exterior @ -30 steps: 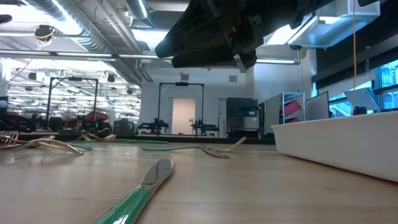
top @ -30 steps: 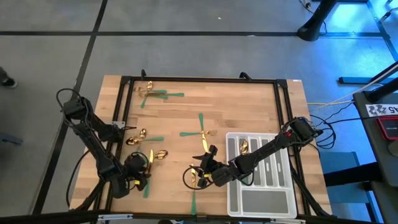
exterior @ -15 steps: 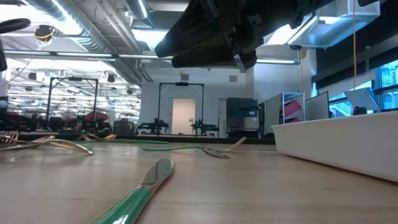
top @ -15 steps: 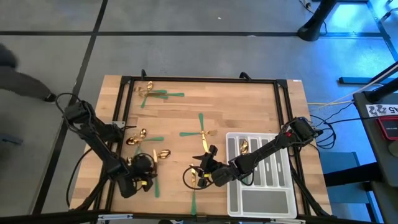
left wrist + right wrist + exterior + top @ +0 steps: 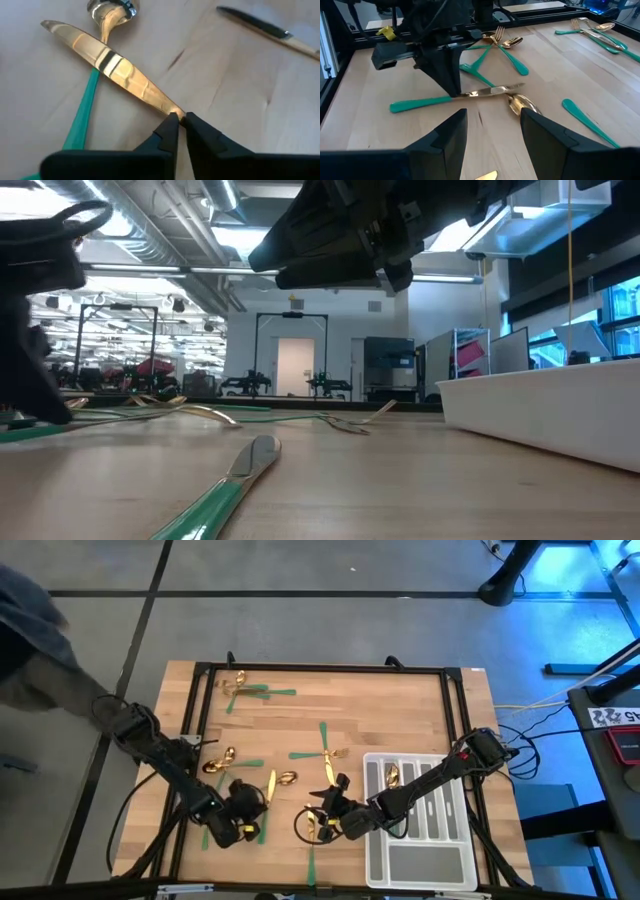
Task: Sort silverware
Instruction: Put the bottom left green spoon into the silverware rack
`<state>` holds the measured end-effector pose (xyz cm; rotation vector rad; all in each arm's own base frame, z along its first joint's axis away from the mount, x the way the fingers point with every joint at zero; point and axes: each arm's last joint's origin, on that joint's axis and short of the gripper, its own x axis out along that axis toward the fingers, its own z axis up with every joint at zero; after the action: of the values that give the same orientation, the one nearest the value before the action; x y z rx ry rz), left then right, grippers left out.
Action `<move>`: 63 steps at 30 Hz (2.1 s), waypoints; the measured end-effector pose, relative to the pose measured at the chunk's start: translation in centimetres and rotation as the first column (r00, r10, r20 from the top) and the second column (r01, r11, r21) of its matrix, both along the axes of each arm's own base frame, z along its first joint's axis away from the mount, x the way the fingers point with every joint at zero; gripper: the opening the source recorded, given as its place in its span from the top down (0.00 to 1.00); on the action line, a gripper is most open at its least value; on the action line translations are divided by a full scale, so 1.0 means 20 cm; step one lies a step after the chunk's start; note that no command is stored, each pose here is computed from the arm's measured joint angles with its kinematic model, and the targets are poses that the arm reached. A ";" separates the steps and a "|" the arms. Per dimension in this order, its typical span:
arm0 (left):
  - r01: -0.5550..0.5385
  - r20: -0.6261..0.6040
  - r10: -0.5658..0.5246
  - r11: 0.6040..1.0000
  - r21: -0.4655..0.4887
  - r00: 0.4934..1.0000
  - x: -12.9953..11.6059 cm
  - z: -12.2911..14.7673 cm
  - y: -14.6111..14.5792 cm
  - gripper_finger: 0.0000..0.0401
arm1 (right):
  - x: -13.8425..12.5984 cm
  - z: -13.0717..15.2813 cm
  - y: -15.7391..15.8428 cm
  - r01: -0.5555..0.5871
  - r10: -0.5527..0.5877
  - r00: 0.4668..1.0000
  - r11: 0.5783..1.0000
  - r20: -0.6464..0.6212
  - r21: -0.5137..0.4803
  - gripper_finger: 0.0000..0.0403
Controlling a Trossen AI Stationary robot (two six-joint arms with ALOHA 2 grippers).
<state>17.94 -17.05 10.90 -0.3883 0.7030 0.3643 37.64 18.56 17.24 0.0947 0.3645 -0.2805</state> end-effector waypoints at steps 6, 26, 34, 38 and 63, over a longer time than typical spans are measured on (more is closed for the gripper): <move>0.115 0.077 -0.126 0.985 0.126 0.989 0.10 0.04 0.01 0.99 | 0.00 0.00 0.00 0.001 -0.001 1.000 1.000 0.000 0.002 0.54; 0.124 -0.038 -0.119 0.978 0.166 0.992 0.04 -0.01 0.20 0.99 | 0.01 -0.01 -0.03 0.033 -0.033 0.999 0.999 -0.003 0.032 0.54; 0.273 0.119 -0.332 0.895 0.354 0.936 0.16 0.10 0.21 0.99 | 0.01 -0.01 -0.03 0.029 -0.029 1.000 0.999 -0.008 0.036 0.54; 0.310 0.062 -0.360 0.868 0.388 0.931 0.15 0.09 0.22 0.98 | 0.01 -0.01 -0.03 0.025 -0.025 1.000 0.999 -0.014 0.036 0.54; 0.234 -0.129 -0.207 0.939 0.252 0.970 0.05 -0.13 0.22 0.71 | 0.01 -0.01 -0.03 0.047 -0.046 0.999 0.997 -0.006 0.058 0.54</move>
<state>18.87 -12.72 8.30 -0.0339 0.7767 0.2612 37.80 17.93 17.01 0.1595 0.3750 -0.3163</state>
